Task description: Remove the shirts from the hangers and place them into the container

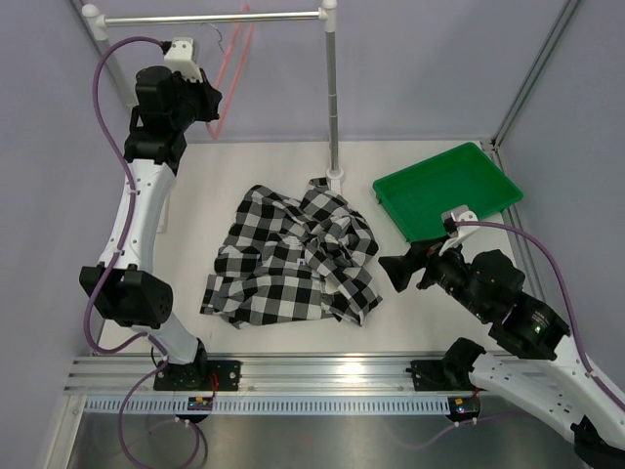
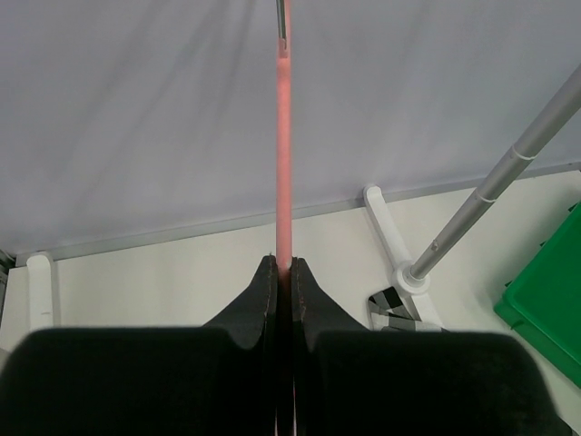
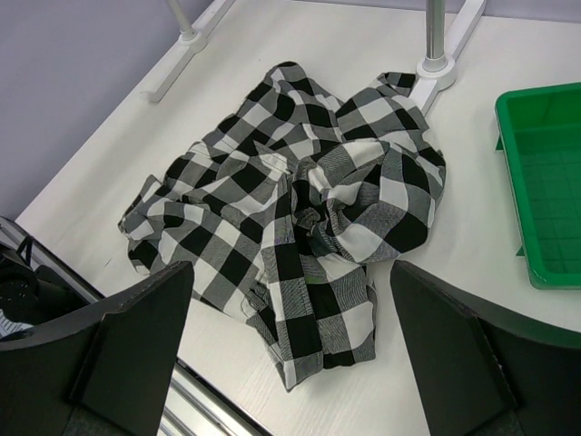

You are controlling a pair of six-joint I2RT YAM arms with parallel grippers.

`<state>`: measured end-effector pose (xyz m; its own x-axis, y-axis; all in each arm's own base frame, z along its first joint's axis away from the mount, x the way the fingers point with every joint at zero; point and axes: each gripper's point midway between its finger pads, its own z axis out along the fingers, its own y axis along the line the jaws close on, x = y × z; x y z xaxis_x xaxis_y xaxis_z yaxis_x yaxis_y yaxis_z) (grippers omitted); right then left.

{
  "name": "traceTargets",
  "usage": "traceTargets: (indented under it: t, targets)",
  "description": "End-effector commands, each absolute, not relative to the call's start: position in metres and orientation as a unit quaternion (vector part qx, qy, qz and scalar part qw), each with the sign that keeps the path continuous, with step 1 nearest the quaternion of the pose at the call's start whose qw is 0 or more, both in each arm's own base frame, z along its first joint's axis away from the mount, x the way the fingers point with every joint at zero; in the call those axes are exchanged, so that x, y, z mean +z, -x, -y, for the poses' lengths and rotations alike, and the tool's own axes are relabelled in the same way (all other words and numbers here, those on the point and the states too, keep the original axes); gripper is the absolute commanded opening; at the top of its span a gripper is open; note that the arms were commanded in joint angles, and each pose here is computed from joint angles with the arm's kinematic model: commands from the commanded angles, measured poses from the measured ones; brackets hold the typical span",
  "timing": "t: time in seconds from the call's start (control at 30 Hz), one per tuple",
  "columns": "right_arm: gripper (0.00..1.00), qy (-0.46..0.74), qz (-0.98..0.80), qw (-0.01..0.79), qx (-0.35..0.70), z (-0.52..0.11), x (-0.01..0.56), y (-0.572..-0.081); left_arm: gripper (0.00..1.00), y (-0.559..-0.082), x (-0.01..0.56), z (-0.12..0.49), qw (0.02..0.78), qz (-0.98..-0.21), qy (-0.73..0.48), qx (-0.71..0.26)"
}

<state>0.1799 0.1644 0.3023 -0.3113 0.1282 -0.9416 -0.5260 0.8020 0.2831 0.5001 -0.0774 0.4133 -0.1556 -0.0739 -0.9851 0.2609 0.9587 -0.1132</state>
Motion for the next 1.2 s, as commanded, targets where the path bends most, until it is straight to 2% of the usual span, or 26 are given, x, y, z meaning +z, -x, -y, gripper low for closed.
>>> traceTargets:
  t: [0.0, 0.63, 1.17]
  targets:
    - [1.0, 0.143, -0.757, 0.572, 0.283, -0.167, 0.3, -0.18, 0.0, -0.501, 0.44, 0.08, 0.675, -0.72, -0.068, -0.144]
    - [1.0, 0.148, -0.762, 0.565, 0.28, -0.171, 0.295, -0.182, 0.0, -0.45, 0.507, 0.097, 0.726, -0.653, -0.118, -0.182]
    - [0.99, 0.149, -0.763, 0.563, 0.28, -0.171, 0.293, -0.181, 0.0, -0.487, 0.478, 0.104, 0.684, -0.687, -0.121, -0.212]
